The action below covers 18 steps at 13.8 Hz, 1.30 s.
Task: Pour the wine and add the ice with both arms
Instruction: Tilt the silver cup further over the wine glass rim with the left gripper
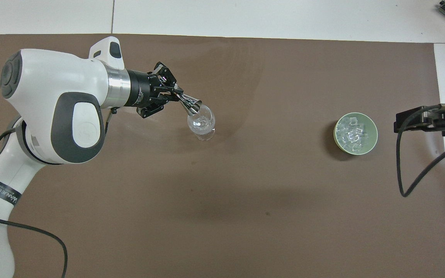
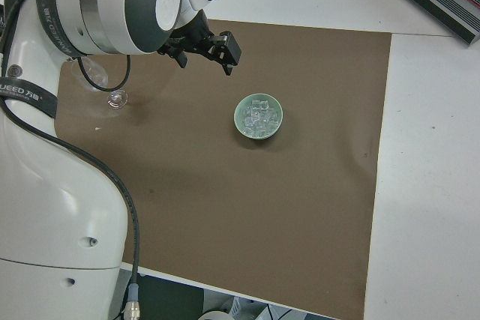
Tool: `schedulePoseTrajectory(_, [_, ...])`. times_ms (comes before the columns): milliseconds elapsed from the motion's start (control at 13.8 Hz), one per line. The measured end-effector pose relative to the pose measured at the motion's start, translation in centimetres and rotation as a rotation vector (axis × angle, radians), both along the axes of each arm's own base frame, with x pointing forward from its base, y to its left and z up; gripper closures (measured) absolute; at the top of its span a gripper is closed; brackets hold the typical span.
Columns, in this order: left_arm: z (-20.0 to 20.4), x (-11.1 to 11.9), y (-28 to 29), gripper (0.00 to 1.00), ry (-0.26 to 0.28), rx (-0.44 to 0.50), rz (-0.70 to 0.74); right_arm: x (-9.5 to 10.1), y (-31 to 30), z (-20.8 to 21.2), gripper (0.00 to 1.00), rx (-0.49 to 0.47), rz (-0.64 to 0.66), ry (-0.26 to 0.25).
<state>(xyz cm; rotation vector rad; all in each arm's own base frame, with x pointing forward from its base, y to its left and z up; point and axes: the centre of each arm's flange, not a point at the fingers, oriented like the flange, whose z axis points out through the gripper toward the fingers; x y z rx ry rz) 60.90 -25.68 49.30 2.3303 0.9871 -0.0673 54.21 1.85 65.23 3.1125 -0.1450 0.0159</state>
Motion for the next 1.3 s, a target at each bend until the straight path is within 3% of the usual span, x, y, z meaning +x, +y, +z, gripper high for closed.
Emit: schedulePoseTrajectory(1302, [1.7,-0.5,-2.1,0.78,-0.091,0.108,-0.085,0.0,0.2,0.0,0.0,0.0,0.004,0.0])
